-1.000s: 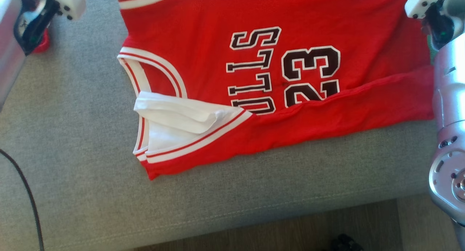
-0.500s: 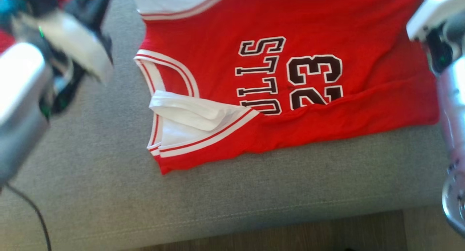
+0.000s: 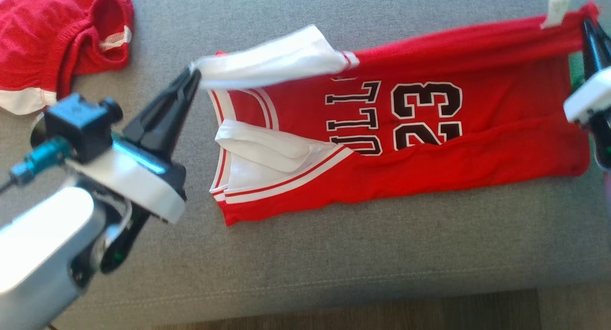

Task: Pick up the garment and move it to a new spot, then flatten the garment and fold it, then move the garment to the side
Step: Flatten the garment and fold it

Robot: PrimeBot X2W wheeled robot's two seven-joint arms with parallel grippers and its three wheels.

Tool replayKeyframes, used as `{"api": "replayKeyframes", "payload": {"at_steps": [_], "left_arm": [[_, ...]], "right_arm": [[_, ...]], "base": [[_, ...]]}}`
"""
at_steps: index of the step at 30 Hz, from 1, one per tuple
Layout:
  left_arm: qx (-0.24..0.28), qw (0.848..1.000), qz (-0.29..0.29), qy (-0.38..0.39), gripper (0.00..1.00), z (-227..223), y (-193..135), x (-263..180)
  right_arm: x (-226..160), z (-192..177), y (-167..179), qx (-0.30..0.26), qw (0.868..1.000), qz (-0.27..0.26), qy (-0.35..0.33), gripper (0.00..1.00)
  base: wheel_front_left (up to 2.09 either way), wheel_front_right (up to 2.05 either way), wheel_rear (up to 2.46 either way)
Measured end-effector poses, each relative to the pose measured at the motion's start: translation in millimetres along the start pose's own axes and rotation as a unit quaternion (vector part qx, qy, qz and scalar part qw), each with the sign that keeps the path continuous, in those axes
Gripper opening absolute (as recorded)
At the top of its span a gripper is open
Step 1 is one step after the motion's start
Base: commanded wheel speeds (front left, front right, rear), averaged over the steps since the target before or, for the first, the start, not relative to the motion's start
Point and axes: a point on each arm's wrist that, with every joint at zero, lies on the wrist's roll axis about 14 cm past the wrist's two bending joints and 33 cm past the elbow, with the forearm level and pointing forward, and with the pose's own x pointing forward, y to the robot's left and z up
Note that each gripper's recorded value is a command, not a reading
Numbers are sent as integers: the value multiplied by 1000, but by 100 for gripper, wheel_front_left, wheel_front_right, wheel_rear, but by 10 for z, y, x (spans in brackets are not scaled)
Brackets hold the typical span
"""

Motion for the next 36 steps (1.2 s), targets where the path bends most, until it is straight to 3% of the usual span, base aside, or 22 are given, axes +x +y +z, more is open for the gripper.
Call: {"api": "replayKeyframes", "payload": {"at_steps": [16,17,18,19,20,21,23,24,25,30,36], "left_arm": [[-67,997,18,39,0,-354,-303,-304],[-67,997,22,42,0,-383,-293,-306],[-70,996,25,44,0,-404,-290,-306],[-73,996,28,46,0,-431,-291,-311],[-76,995,30,50,0,-465,-301,-319],[-80,995,35,53,8,-495,-306,-327],[-90,993,40,63,49,-568,-343,-363],[-94,993,41,66,87,-590,-361,-384],[-98,992,42,67,100,-605,-385,-400],[-115,989,80,53,100,-555,-353,-407],[-83,984,158,3,100,-386,-216,-485]], "right_arm": [[-500,-281,-242,30,999,-20,23,1],[-499,-278,-222,33,999,-19,24,20],[-497,-272,-207,32,999,-17,24,48],[-497,-257,-199,30,999,-16,23,100],[-503,-240,-201,31,999,-17,21,100],[-518,-230,-215,32,999,-18,19,100],[-584,-269,-305,38,998,-32,27,100],[-630,-305,-370,37,998,-42,34,100],[-685,-350,-440,38,997,-53,44,100],[-932,-432,-665,43,993,-97,60,100],[-1023,-293,-502,88,991,-101,22,100]], "base": [[0,0,0],[0,0,0],[0,0,0],[0,0,0],[0,0,0],[0,0,0],[0,0,0],[0,0,0],[0,0,0],[0,0,0],[0,0,0]]}}
